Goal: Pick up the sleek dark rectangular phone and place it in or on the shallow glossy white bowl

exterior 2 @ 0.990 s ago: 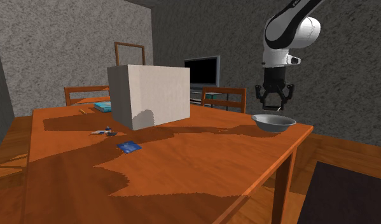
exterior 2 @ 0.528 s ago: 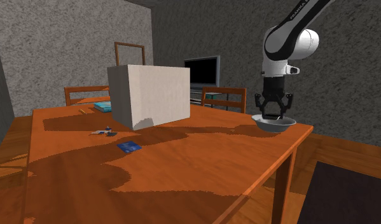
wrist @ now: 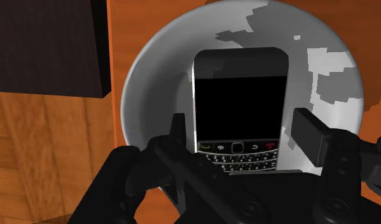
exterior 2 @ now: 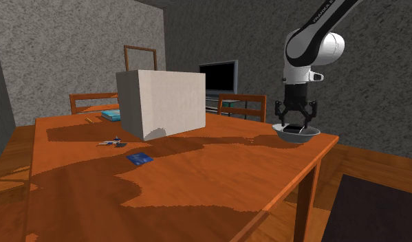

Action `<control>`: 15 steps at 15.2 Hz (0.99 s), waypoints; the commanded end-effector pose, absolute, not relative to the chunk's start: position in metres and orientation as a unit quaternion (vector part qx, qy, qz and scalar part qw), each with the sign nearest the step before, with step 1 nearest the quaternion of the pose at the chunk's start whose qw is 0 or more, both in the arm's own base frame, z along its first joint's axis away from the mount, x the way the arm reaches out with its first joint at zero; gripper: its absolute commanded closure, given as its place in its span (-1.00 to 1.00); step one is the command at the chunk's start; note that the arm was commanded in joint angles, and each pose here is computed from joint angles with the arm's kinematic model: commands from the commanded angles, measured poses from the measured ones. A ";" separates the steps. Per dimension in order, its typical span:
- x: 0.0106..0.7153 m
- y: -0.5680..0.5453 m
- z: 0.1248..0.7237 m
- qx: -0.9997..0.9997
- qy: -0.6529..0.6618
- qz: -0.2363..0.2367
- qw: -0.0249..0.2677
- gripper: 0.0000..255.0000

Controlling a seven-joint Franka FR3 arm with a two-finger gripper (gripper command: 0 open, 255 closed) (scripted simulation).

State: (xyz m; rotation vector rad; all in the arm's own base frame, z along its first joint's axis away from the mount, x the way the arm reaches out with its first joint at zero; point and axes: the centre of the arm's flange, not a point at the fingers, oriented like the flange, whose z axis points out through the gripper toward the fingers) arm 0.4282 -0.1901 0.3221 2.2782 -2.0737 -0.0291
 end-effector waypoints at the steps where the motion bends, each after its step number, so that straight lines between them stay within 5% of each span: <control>1: 0.428 -0.190 0.322 0.739 -0.673 -0.009 0.030 -1.00; 15: 0.431 -0.189 0.372 0.739 -0.673 -0.009 0.030 -1.00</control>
